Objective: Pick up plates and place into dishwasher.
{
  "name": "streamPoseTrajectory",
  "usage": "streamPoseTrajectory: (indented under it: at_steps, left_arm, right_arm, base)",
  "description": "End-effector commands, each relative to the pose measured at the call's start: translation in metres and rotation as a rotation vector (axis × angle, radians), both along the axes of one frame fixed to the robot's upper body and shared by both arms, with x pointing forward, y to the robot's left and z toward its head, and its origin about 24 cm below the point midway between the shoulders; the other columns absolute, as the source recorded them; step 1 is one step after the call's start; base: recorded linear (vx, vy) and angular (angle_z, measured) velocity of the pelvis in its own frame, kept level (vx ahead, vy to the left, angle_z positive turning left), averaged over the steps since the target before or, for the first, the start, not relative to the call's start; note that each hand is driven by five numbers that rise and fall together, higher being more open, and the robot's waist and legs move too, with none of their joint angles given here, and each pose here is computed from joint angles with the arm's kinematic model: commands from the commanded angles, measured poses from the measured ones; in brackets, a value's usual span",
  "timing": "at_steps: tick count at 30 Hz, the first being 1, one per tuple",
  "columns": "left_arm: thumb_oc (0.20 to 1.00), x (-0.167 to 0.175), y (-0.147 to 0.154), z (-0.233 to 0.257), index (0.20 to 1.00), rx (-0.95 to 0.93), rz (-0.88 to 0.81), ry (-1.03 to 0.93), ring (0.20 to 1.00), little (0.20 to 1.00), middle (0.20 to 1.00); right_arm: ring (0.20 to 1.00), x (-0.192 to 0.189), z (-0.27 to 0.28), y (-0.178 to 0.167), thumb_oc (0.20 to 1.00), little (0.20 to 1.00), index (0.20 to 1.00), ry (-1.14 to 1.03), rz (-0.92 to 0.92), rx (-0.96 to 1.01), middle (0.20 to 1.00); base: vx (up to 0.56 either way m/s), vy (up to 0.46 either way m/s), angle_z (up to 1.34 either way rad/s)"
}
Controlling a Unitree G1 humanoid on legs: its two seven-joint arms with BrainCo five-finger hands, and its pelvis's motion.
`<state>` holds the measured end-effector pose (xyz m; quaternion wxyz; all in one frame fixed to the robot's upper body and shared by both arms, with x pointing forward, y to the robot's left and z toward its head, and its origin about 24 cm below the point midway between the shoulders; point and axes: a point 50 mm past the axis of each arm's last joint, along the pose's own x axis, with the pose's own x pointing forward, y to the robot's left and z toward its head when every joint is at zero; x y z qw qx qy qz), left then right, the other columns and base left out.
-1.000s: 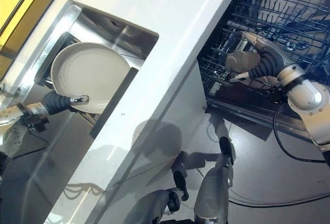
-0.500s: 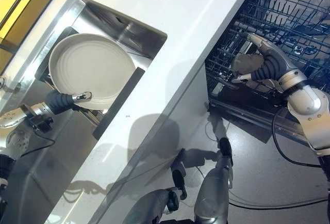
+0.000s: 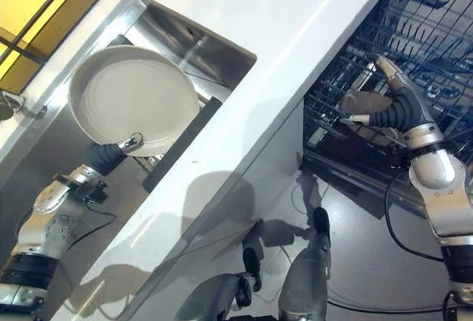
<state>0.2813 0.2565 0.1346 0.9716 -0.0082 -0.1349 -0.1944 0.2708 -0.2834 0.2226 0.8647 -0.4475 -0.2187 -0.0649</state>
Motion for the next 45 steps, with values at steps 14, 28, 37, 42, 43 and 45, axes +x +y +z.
streamPoseTrajectory:
  at_steps: [14, 28, 37, 42, 43, 45]
  left_arm:
    - [0.200, -0.041, 0.039, 0.056, 0.200, 0.247, 0.510, -0.423, 0.200, 0.200, 0.200]
    - [0.200, -0.056, -0.029, 0.104, 0.200, 0.645, 0.433, -1.065, 0.200, 0.200, 0.200]
    - [0.200, -0.054, -0.079, 0.111, 0.200, 0.828, 0.131, -1.290, 0.200, 0.200, 0.200]
    - [0.200, -0.057, -0.082, 0.121, 0.200, 0.872, 0.032, -1.306, 0.200, 0.200, 0.200]
    - [0.200, -0.058, -0.083, 0.121, 0.200, 0.869, 0.028, -1.305, 0.200, 0.200, 0.200]
    - [0.200, -0.060, -0.083, 0.120, 0.200, 0.869, 0.019, -1.302, 0.200, 0.200, 0.200]
  right_arm:
    - [1.000, -0.034, 0.006, 0.022, 1.000, 1.000, 1.000, -0.257, 0.124, 0.125, 1.000]
    - [1.000, -0.039, 0.032, 0.105, 1.000, 1.000, 1.000, -0.258, 0.695, 0.217, 1.000]
    - [1.000, -0.035, 0.039, 0.139, 1.000, 1.000, 1.000, -0.215, 0.872, 0.171, 1.000]
    - [1.000, -0.035, 0.042, 0.137, 1.000, 1.000, 1.000, -0.191, 0.880, 0.152, 1.000]
    - [1.000, -0.035, 0.041, 0.137, 1.000, 1.000, 1.000, -0.192, 0.874, 0.151, 1.000]
    - [1.000, -0.037, 0.041, 0.136, 1.000, 1.000, 1.000, -0.194, 0.874, 0.154, 1.000]
  base:
    - [0.03, -0.141, 0.14]
    - [-0.01, -0.114, 0.12]
    - [-0.01, -0.039, 0.03]
    - [0.00, 0.000, 0.00]
    - [0.00, 0.000, 0.00]
    - [-0.03, -0.011, 0.01]
